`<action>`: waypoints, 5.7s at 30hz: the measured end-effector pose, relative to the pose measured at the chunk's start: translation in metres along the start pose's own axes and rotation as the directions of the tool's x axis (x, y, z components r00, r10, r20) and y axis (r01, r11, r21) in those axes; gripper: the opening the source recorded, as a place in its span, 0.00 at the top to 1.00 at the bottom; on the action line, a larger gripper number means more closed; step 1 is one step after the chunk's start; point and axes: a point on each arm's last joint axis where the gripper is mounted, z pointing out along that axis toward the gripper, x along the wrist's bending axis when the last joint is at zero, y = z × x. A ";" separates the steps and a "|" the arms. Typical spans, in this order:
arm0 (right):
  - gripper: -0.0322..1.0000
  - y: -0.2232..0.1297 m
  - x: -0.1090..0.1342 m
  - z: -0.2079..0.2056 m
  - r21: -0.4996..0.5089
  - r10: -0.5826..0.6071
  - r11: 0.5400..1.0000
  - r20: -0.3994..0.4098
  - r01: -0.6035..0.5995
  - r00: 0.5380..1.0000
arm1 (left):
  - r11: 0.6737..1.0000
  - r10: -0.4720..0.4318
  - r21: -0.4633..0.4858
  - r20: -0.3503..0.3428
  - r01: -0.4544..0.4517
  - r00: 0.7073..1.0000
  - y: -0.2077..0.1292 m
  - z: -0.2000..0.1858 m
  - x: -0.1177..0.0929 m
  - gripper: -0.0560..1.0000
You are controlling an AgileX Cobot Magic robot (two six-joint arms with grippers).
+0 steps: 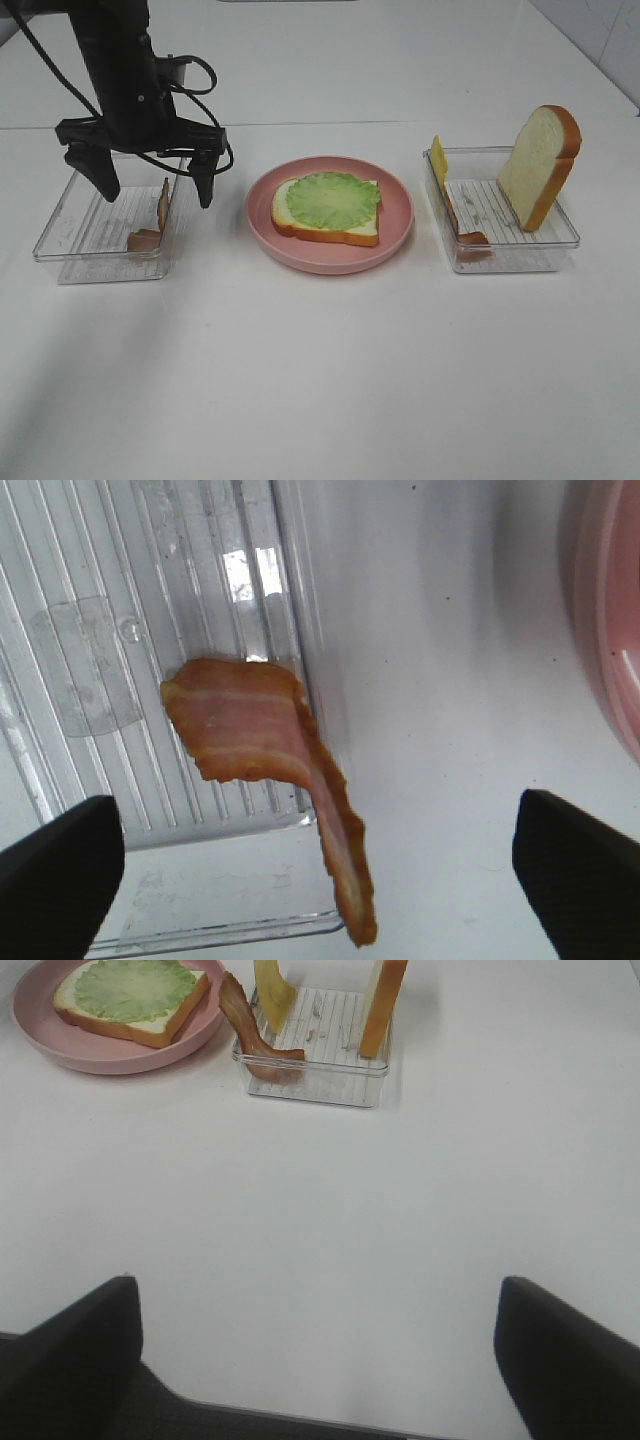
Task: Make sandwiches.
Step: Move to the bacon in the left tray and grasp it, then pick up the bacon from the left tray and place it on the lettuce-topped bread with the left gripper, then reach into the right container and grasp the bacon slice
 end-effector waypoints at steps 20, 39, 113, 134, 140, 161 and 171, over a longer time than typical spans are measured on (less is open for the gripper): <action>0.07 0.000 0.000 0.000 0.000 0.000 1.000 0.000 0.000 1.000 | 1.000 0.001 -0.023 0.001 -0.001 1.000 0.004 0.010 -0.001 0.81; 0.07 0.000 0.000 0.000 0.000 0.000 1.000 0.000 0.000 1.000 | 0.998 0.012 -0.055 -0.014 -0.013 1.000 0.004 -0.013 0.001 0.95; 0.07 0.000 0.000 0.000 0.000 0.000 1.000 0.000 0.000 1.000 | 0.942 0.293 -0.270 0.369 -0.200 0.882 0.030 0.013 -0.113 0.95; 0.07 0.000 0.000 0.000 0.000 0.000 1.000 0.000 0.000 1.000 | 0.918 0.321 -0.323 0.261 -0.231 0.910 0.036 0.015 -0.105 0.39; 0.07 0.000 0.000 0.000 0.000 0.000 1.000 0.000 0.000 1.000 | 0.916 0.321 -0.330 0.259 -0.229 0.911 0.037 0.012 -0.105 0.05; 0.07 0.000 0.000 0.000 0.000 0.000 1.000 0.000 0.000 1.000 | 0.885 0.364 -0.329 0.053 -0.328 0.930 0.019 -0.083 -0.069 0.01; 0.07 0.000 0.000 0.000 0.000 0.000 1.000 0.000 0.000 1.000 | 0.893 0.290 -0.370 0.037 -0.257 0.956 -0.008 -0.143 -0.019 0.01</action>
